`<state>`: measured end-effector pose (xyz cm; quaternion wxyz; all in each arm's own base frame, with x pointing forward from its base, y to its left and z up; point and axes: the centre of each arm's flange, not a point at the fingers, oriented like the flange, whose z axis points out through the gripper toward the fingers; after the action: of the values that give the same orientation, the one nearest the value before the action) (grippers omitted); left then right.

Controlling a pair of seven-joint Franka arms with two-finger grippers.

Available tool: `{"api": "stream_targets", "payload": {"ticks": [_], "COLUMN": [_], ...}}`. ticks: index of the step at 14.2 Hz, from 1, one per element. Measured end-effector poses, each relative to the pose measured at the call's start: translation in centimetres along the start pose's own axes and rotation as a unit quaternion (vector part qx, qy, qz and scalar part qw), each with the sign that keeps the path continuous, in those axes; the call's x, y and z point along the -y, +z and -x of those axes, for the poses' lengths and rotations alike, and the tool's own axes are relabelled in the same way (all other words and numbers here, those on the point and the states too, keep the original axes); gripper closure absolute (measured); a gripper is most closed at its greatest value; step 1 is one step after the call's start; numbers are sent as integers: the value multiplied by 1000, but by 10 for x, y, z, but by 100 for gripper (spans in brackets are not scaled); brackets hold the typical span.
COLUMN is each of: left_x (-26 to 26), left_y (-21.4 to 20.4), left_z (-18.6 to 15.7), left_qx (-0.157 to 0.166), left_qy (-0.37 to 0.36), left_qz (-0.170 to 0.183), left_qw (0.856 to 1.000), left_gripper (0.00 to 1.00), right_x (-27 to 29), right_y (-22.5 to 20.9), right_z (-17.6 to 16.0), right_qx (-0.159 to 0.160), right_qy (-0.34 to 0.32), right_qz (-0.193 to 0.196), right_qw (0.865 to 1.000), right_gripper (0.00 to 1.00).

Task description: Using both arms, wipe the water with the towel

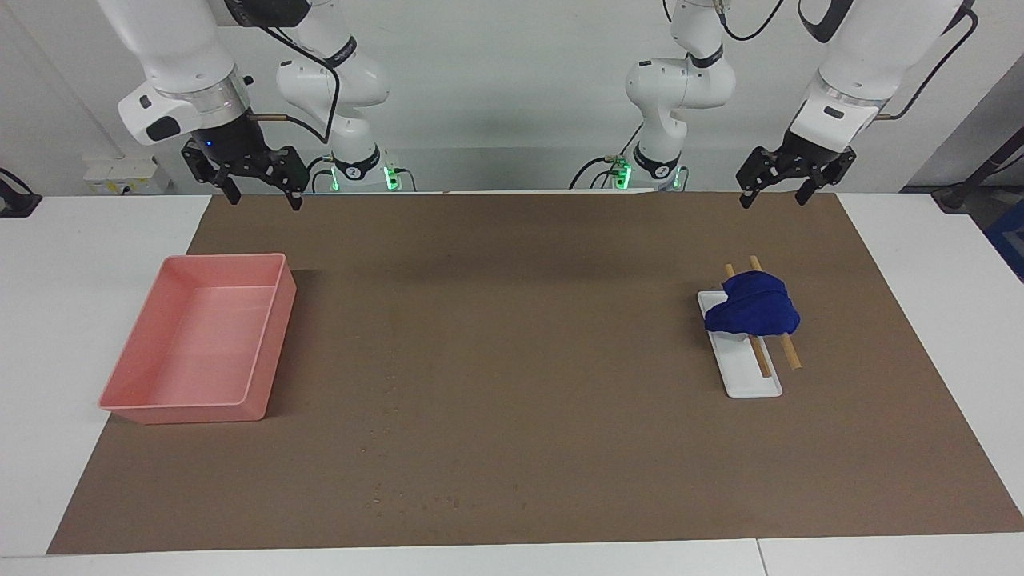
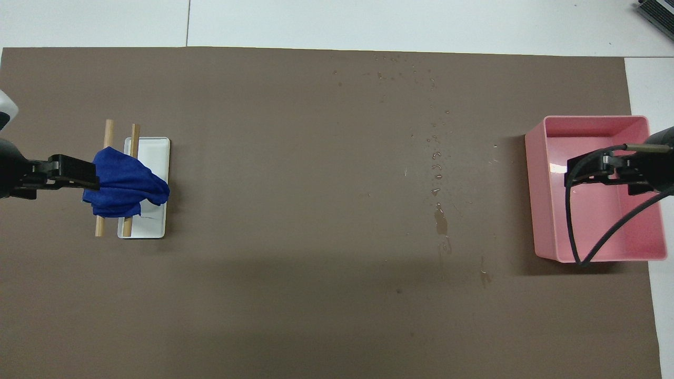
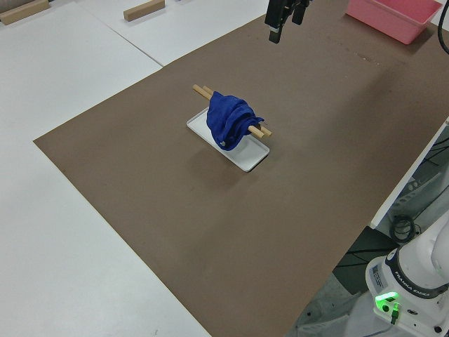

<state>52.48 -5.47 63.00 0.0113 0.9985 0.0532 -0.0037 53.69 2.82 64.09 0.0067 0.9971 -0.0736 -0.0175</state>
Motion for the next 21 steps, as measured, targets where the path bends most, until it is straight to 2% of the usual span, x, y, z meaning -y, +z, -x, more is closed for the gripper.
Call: {"api": "stream_targets", "payload": {"ticks": [5, 9, 13, 17, 21], "left_x": [14, 45, 67, 74, 83], "left_y": [23, 51, 94, 154, 194], "left_z": [-7, -8, -21, -44, -48], "left_qx": [-21, -44, -54, -45, -35], "left_qy": [-96, -127, -85, -40, -22], "left_qz": [7, 1, -21, -30, -32], "left_qw": [995, 991, 995, 998, 999], "left_gripper": [0, 0, 0, 0, 0], "right_x": [0, 0, -1, 2, 3], "right_y": [0, -1, 0, 1, -1], "right_z": [0, 0, 1, 2, -1], "right_qx": [0, -1, 0, -1, -11], "right_qy": [0, 0, 1, -2, -2], "right_qz": [0, 0, 0, 0, -2], "right_qw": [1000, 1000, 1000, 1000, 1000], "right_gripper": [0, 0, 0, 0, 0]}}
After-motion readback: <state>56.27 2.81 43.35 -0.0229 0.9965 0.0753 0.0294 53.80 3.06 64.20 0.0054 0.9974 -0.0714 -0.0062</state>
